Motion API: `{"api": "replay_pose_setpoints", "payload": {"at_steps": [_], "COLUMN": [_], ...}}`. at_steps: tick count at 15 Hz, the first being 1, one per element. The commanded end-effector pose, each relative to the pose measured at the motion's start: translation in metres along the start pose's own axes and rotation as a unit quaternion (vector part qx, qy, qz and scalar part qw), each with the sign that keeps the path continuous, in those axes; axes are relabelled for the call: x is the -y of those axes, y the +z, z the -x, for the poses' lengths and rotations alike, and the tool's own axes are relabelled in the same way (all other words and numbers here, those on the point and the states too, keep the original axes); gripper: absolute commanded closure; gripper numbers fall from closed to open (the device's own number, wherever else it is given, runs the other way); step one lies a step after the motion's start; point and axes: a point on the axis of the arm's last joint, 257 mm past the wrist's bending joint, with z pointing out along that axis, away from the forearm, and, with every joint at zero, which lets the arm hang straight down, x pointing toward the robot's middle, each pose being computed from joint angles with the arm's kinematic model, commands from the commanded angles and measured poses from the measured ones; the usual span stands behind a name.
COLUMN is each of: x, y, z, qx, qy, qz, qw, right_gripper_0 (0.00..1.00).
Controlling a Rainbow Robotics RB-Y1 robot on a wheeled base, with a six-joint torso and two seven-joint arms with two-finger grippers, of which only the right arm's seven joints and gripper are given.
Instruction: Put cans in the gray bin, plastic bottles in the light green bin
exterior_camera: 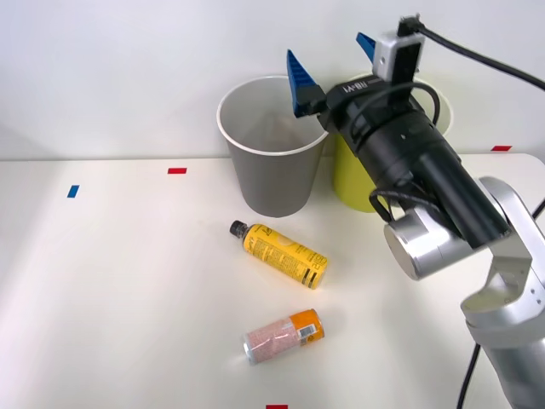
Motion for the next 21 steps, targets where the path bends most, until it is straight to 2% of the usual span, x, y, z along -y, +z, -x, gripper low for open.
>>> {"api": "replay_pose_setpoints", "payload": {"at_steps": [1, 4, 7, 13, 17, 21], "x": [0.026, 0.039, 0.042, 0.062, 0.082, 0.096], "y": [-0.06, -0.111, -0.148, -0.222, -0.262, -0.29], "z": [-0.027, -0.049, -0.065, -0.115, -0.132, -0.145], "qx": [0.014, 0.018, 0.017, -0.037, -0.062, -0.086], "qy": [0.007, 0.028, 0.061, 0.112, 0.118, 0.108], "qz": [-0.016, -0.04, -0.066, -0.159, -0.216, -0.242], "qw": [1.0, 0.999, 0.996, 0.98, 0.967, 0.96], "right_gripper_0": [0.0, 0.0, 0.0, 0.0, 0.0, 0.0]}}
